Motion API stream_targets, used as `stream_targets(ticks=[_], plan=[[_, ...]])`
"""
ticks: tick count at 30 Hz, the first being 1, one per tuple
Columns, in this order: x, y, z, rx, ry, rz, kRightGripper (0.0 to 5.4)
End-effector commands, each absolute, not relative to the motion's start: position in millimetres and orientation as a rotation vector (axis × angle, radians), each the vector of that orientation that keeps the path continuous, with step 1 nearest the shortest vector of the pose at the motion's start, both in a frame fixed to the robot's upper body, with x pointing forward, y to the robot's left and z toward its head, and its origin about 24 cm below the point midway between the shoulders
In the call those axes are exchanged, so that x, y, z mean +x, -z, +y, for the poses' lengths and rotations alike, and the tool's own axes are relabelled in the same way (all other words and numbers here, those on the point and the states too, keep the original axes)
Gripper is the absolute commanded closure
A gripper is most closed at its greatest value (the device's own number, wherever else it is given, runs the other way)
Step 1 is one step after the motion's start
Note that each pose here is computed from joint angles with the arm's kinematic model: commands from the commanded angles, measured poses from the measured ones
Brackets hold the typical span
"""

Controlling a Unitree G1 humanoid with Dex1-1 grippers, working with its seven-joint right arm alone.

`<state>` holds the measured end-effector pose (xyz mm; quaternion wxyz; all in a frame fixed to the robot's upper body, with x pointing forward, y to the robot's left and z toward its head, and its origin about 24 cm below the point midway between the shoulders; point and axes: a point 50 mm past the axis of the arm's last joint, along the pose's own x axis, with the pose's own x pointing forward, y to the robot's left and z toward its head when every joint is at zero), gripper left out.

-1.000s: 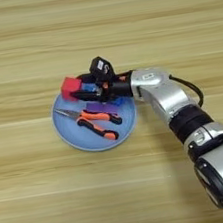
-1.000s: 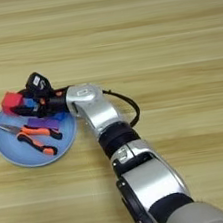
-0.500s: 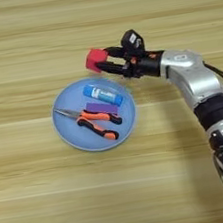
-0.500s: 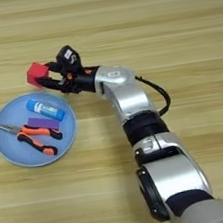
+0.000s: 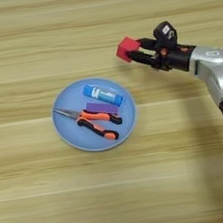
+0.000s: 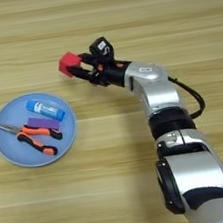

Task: Move the objects on the table

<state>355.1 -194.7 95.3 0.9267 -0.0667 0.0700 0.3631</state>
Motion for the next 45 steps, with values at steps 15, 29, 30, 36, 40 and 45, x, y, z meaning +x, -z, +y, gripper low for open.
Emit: stream_targets(ticks=[15,29,30,36,40,45], plan=[[359,-100,-230,-0.201,-0.613,0.125,3.17],[355,-72,-236,-0.209,-0.566,0.212,3.17],[355,-70,-236,-0.21,-0.565,0.216,3.17],[354,-68,-233,-0.212,-0.589,0.217,3.17],[355,-73,-231,-0.212,-0.609,0.183,2.62],[358,-85,-229,-0.19,-0.633,0.114,2.15]])
